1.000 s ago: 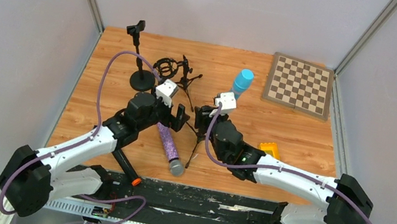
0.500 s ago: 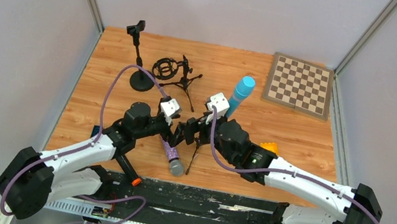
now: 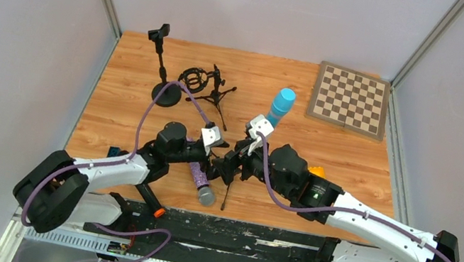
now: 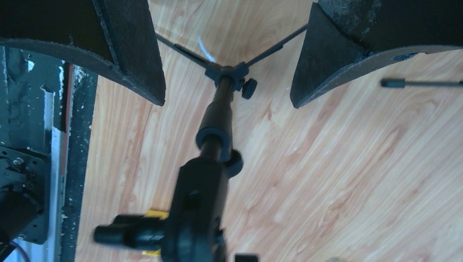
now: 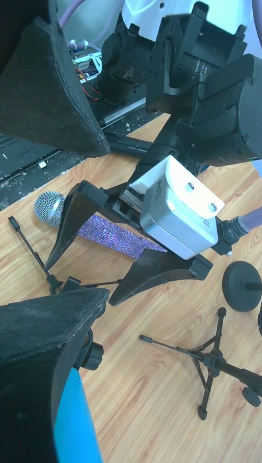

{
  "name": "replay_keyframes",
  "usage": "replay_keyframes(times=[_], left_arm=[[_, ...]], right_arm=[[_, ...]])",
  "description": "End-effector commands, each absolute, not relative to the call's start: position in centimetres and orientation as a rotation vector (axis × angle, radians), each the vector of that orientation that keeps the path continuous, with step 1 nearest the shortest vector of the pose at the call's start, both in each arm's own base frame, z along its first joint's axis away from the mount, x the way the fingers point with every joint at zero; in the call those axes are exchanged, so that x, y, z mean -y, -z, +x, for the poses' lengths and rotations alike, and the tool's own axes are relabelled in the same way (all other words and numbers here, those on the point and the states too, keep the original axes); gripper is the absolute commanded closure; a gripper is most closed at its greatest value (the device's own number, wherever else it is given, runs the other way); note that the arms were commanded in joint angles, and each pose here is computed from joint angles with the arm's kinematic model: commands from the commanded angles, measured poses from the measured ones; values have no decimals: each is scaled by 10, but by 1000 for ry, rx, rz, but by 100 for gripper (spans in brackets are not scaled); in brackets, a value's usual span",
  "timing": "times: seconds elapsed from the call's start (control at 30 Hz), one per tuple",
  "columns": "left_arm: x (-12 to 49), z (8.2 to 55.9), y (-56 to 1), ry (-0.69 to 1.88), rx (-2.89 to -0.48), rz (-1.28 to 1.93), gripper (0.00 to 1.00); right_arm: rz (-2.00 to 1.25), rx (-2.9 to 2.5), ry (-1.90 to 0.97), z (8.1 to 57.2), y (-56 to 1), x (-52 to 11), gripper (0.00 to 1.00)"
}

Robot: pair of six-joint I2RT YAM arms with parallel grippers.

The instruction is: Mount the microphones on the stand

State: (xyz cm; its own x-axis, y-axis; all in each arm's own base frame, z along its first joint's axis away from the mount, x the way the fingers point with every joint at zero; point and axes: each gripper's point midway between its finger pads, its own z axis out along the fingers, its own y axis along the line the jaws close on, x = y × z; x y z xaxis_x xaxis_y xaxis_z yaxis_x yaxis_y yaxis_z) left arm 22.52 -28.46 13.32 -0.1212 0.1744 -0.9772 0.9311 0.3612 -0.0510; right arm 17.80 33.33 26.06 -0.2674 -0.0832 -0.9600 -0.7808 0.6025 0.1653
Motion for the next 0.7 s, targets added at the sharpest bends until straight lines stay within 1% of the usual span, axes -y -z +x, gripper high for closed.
replay_keyframes(times=[0.0, 0.1, 0.2, 0.3, 0.37, 0.4, 0.43, 0.47, 0.5, 0.53, 0.67], left_arm=[[305, 226, -166, 917, -1392, 1051, 9], [314, 231, -166, 940, -1399, 1031, 13], [321, 238, -166, 943, -1394, 1032, 24], [329, 243, -163, 974, -1420, 1021, 33], [333, 246, -165, 980, -1409, 1017, 42], [334, 247, -167, 981, -1400, 1016, 51], [337, 249, -168, 984, -1394, 1020, 56], [338, 250, -168, 985, -1393, 1022, 65], [341, 252, -169, 988, -1389, 1026, 72], [342, 253, -165, 993, -1399, 1031, 73], [357, 264, -171, 1017, -1374, 1036, 86]], right_arm=[[-688, -1648, -892, 170, -297, -337, 11], [-684, -1627, -909, 167, -303, -333, 12], [-673, -1611, -922, 164, -309, -328, 11], [-650, -1598, -938, 161, -313, -320, 11], [-633, -1585, -941, 159, -317, -313, 12], [-625, -1581, -939, 159, -317, -309, 12], [-615, -1577, -937, 159, -317, -306, 12], [-605, -1567, -939, 157, -320, -302, 12], [-596, -1562, -937, 157, -320, -298, 12], [-587, -1559, -935, 157, -321, -295, 12], [-562, -1558, -928, 156, -322, -284, 12]])
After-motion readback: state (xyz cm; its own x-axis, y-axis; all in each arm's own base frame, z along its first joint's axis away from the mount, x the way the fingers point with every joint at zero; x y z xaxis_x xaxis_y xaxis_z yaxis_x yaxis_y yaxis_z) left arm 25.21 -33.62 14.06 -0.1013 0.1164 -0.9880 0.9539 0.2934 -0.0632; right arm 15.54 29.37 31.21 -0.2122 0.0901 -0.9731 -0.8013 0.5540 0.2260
